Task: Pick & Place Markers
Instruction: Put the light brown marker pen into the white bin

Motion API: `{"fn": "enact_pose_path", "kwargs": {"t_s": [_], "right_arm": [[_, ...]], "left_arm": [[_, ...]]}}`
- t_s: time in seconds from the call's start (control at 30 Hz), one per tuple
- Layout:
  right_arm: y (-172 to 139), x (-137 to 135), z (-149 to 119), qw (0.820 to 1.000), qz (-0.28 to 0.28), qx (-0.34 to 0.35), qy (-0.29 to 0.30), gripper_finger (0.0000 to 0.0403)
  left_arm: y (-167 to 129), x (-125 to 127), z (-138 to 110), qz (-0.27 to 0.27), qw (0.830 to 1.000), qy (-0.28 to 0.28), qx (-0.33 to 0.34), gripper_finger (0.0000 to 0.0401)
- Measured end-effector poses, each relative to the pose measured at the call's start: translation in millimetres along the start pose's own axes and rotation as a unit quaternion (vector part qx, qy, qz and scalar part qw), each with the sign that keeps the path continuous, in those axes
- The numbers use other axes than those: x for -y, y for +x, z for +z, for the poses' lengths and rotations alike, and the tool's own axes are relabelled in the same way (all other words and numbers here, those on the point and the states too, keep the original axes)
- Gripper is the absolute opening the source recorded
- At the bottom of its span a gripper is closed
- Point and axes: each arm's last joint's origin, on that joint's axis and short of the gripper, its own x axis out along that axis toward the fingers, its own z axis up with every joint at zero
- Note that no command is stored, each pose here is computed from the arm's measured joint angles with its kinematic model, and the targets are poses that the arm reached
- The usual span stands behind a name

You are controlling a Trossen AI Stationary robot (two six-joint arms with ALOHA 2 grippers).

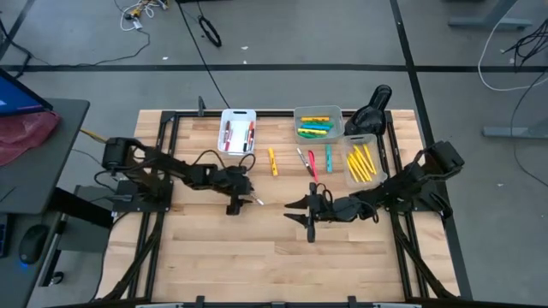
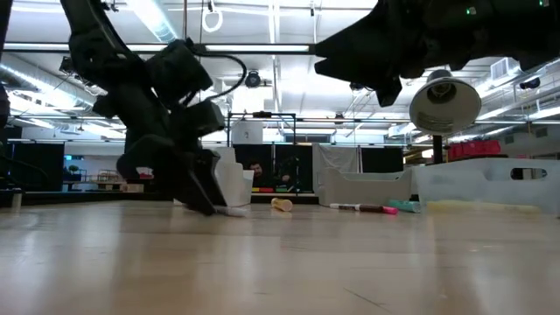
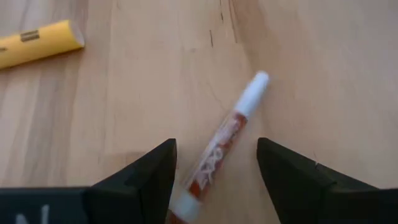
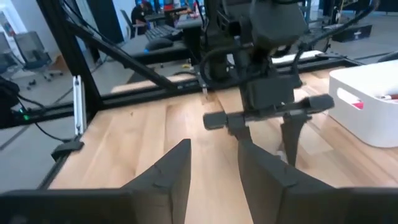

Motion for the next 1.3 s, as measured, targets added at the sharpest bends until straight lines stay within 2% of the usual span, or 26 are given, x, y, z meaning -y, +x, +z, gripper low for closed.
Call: {"fn": "enact_pose_path", "kwargs": {"t_s": [0.1, 0.2, 0.3, 0.47, 0.73, 0.8, 0.87, 1.03, 1.2, 1.3], "right_arm": [[0.0, -0.2, 1.0, 1.0, 0.001, 0.005, 0.002, 0.0132], [0.0, -0.2, 0.8, 1.0, 0.001, 0.004, 0.002, 0.0132], [0.0, -0.1, 0.8, 1.0, 0.001, 0.004, 0.002, 0.0132], [0.0, -0.2, 1.1, 1.0, 0.001, 0.005, 0.003, 0.0132], [0.0, -0.2, 1.4, 1.0, 0.001, 0.006, 0.003, 0.0132], [0.0, -0.3, 1.6, 1.0, 0.002, 0.008, 0.004, 0.0132], [0.0, -0.4, 2.3, 1.0, 0.002, 0.011, 0.006, 0.0132], [0.0, -0.5, 3.0, 1.0, 0.003, 0.014, 0.007, 0.0132], [0.1, -0.4, 3.3, 1.0, 0.003, 0.016, 0.008, 0.0132], [0.3, 0.0, 3.6, 1.0, 0.002, 0.017, 0.008, 0.0132]], "left_arm": [[7.6, 0.2, -3.9, -0.007, 1.0, 0.003, -0.006, 0.0221], [12.6, 1.4, -6.9, -0.02, 1.0, -0.001, -0.01, 0.0191], [13.4, 2.6, -7.8, -0.038, 0.999, -0.011, -0.011, 0.0139], [13.6, 4.4, -8.3, -0.06, 0.998, -0.03, -0.012, 0.0031], [1.5, 11.8, 5.5, -0.078, 0.994, -0.08, 0.012, 0.0031], [-7.3, 10.5, 17.7, -0.078, 0.993, -0.082, 0.036, 0.0031], [-20.8, 3.8, 32.8, -0.051, 0.993, -0.086, 0.069, 0.0031], [-58.1, -22.0, 60.1, 0.055, 0.986, -0.124, 0.095, 0.0033], [-96.2, -63.6, 86.5, 0.189, 0.962, -0.184, 0.073, 0.0032], [-112.3, -93.2, 98.3, 0.229, 0.946, -0.216, 0.073, 0.0033]]}}
